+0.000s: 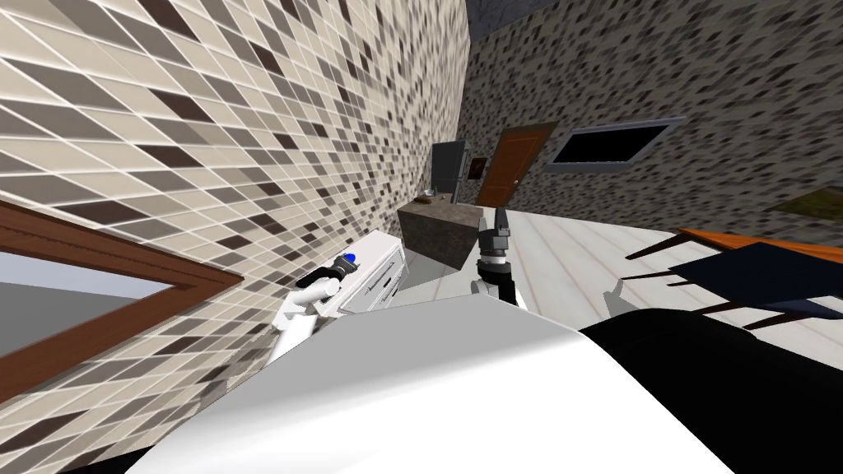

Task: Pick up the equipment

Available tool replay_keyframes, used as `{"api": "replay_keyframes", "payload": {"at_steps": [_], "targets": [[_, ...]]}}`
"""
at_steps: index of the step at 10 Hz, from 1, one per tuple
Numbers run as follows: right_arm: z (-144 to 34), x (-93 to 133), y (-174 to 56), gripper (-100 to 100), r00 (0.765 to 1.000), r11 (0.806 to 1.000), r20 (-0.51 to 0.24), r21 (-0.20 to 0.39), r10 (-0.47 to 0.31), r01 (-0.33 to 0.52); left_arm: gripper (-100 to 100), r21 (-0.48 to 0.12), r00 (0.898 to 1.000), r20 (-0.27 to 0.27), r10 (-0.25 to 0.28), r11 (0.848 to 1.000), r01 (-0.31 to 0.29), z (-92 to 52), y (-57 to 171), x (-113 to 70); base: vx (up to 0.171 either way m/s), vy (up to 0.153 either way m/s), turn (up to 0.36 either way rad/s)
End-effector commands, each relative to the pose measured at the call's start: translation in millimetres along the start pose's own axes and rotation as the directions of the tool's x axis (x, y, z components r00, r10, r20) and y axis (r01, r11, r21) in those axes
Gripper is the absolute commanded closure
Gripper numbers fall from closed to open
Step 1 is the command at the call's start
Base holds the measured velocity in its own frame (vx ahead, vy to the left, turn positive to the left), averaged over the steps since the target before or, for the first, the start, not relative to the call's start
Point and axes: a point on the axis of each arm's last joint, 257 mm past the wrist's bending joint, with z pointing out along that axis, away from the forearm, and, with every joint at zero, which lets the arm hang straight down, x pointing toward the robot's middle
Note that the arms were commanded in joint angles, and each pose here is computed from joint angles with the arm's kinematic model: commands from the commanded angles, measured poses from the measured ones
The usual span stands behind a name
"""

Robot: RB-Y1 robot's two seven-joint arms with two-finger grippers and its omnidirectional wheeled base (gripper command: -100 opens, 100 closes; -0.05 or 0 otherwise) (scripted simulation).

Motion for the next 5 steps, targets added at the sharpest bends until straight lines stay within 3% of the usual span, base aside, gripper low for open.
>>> {"api": "replay_keyframes", "payload": {"at_steps": [1, 2, 5], "targets": [[0.0, 0.0, 0.0, 0, 1.0, 1.0, 0.0, 0.0, 0.0, 0.0, -100, -0.046, 0.999, 0.027, -0.024, 0.999, 0.025, 3.6, 7.3, -11.0, -0.009, 0.033, -0.045], [0.0, 0.0, 0.0, 0, 1.0, 1.0, 0.0, 0.0, 0.0, 0.0, -100, -0.084, 0.997, 0.051, -0.063, 0.994, 0.067, 6.5, 13.5, -21.2, -0.011, 0.036, -0.053], [0.0, 0.0, 0.0, 0, 1.0, 1.0, 0.0, 0.0, 0.0, 0.0, -100, -0.151, 0.99, 0.099, -0.097, 0.982, 0.111, 6.8, 28.7, -36.2, -0.003, 0.039, -0.058]]}}
